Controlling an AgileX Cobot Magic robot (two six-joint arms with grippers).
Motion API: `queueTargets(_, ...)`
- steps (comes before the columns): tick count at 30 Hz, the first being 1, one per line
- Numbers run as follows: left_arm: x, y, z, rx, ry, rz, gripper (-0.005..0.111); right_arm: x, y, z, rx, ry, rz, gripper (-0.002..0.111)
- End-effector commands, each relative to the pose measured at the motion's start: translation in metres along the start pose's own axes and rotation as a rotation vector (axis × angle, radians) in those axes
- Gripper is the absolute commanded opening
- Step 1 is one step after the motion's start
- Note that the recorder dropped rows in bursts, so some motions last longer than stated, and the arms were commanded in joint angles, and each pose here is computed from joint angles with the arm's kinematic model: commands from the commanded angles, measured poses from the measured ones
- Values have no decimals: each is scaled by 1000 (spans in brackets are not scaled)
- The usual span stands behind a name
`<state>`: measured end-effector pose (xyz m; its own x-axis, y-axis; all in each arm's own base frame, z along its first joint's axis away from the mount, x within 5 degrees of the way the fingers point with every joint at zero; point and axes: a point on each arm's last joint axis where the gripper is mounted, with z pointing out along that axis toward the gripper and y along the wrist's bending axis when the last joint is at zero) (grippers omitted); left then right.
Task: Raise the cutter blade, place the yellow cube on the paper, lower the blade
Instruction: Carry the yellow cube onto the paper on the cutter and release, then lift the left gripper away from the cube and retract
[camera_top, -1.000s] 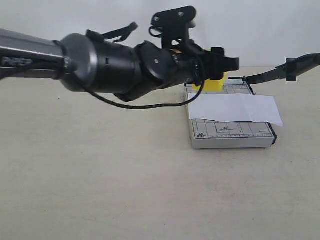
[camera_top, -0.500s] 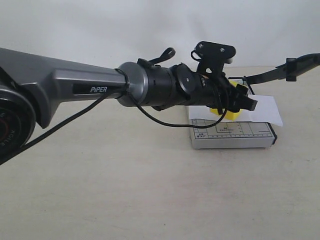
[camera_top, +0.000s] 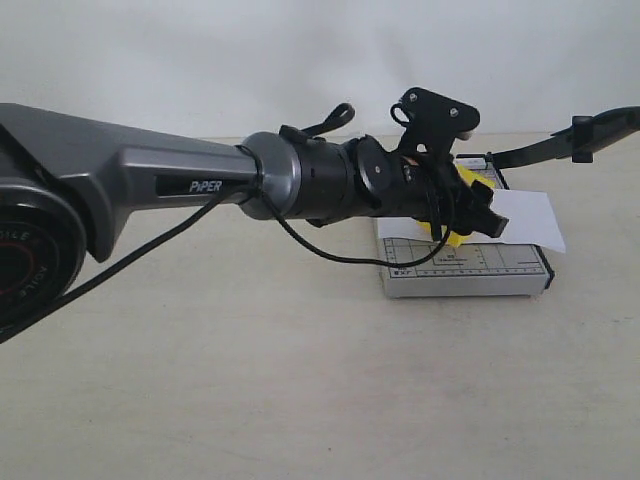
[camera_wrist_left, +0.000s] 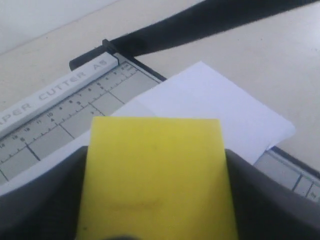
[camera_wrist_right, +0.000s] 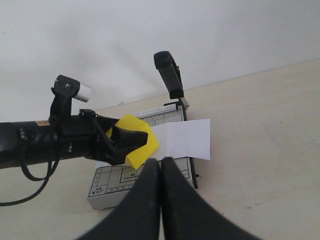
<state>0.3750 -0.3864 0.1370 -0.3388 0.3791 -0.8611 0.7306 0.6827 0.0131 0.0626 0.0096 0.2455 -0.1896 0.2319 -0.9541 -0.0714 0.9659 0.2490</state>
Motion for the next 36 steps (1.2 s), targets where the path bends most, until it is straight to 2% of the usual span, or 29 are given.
queueTargets(1, 12, -3, 7, 18, 38, 29, 4, 1, -1, 0, 3, 1, -4, 0)
queueTargets(5, 11, -1, 8, -4, 17, 53, 6, 2, -1, 0, 3, 9, -4, 0)
queueTargets(7, 10, 0, 8, -13, 8, 60, 15, 2, -1, 0, 3, 9, -4, 0)
queueTargets(9, 10, 0, 8, -12, 8, 60, 30, 2, -1, 0, 3, 9, -4, 0)
queueTargets(14, 7, 2, 8, -42, -24, 56, 86, 2, 0, 0, 3, 11, -3, 0)
queueTargets(16, 6, 4, 8, -61, -43, 56, 98, 2, 0, 0, 3, 11, -3, 0)
queueTargets(18, 5, 4, 8, -67, -50, 56, 102, 2, 0, 0, 2, 10, 0, 0)
queueTargets(23, 3, 4, 6, -60, -48, 56, 102, 2, 0, 0, 2, 10, 0, 0)
queueTargets(26, -13, 4, -4, -59, -80, 44, 102, 2, 0, 0, 2, 12, 0, 0)
queueTargets(29, -39, 5, -22, -64, -142, 28, 100, 2, 0, 0, 2, 12, 0, 0)
queueTargets(32, -66, 4, -44, -57, -197, 32, 93, 2, 0, 0, 2, 12, 0, 0)
queueTargets(34, -79, 2, -57, -37, -212, 42, 84, 2, 0, 0, 2, 12, 0, 0)
queueTargets(36, -90, -1, -71, 1, -206, 46, 69, 2, 0, 0, 2, 12, 0, 0)
